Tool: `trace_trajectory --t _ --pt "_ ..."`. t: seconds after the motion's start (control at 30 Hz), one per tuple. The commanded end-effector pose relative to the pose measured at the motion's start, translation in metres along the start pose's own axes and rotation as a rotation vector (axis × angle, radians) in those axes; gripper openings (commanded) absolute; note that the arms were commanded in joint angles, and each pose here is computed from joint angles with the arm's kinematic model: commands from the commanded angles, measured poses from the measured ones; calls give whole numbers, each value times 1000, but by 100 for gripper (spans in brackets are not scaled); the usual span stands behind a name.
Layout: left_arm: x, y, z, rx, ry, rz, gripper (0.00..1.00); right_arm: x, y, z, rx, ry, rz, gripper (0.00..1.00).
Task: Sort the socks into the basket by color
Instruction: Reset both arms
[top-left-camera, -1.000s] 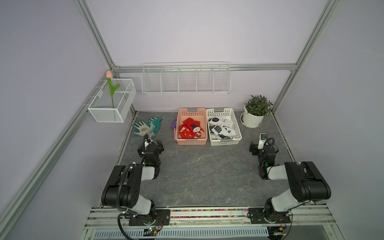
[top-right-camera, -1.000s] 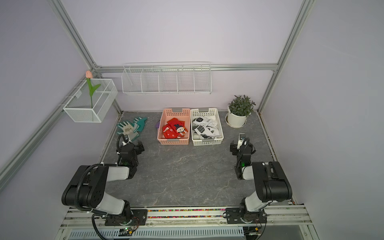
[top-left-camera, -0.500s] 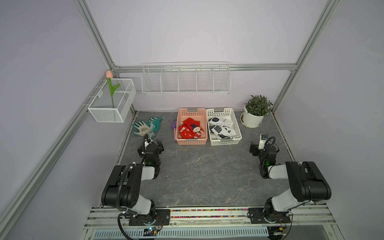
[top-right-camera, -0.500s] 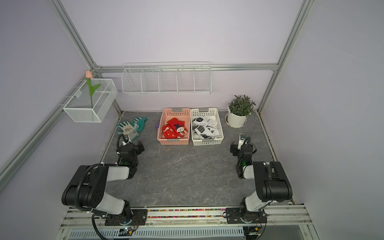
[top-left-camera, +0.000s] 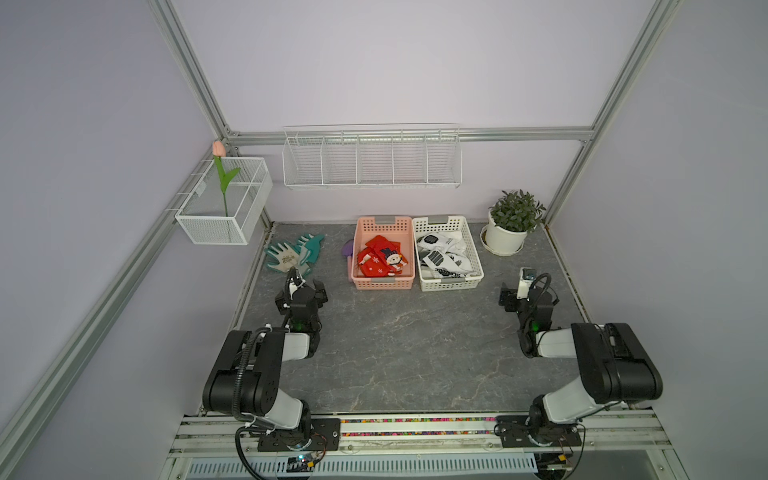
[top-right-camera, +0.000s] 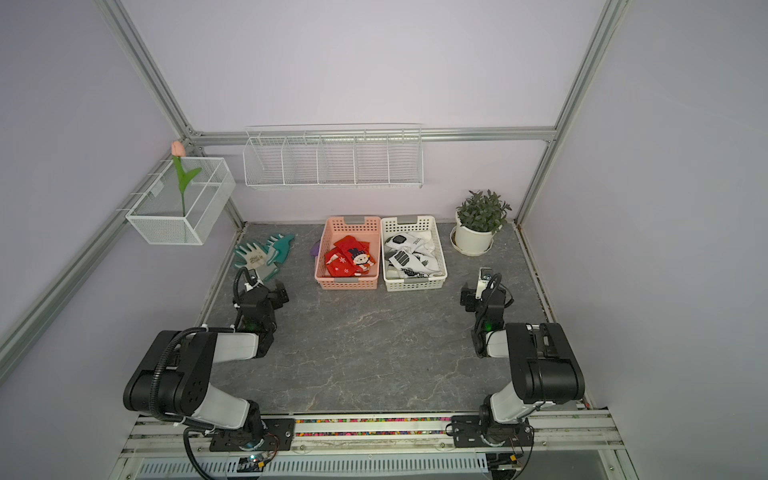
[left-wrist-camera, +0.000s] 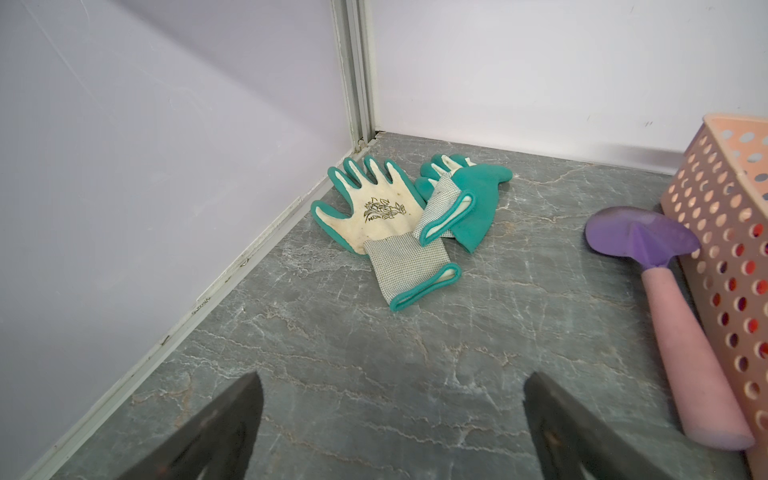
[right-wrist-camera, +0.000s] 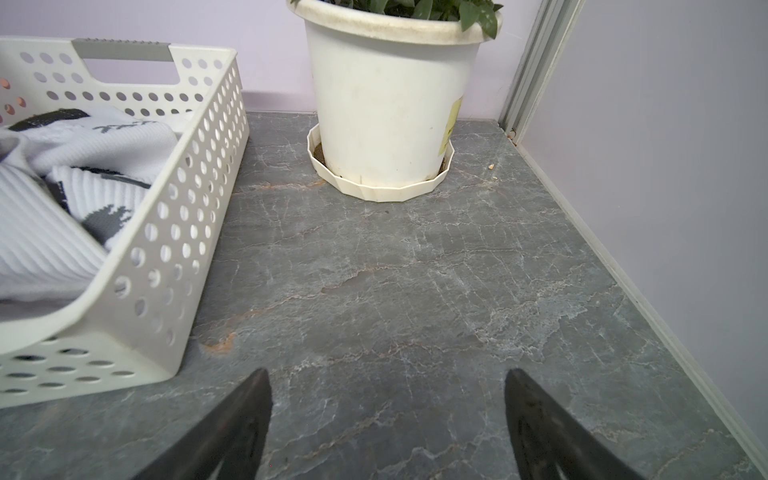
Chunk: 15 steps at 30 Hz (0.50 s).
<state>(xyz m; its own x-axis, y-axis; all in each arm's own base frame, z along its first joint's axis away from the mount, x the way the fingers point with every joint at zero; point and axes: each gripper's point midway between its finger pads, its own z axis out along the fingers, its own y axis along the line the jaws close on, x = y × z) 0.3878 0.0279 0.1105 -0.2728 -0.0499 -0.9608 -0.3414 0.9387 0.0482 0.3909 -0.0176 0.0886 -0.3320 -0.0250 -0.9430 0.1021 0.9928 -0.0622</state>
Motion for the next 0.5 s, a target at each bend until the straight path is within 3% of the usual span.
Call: trace_trajectory --t 0.0,0.47 --pt "-11 -1 3 -1 -23 -3 100 -7 2 -1 -11 -24 14 89" --pt "-11 -1 4 -2 -21 -2 100 -7 1 -1 -11 -24 14 89"
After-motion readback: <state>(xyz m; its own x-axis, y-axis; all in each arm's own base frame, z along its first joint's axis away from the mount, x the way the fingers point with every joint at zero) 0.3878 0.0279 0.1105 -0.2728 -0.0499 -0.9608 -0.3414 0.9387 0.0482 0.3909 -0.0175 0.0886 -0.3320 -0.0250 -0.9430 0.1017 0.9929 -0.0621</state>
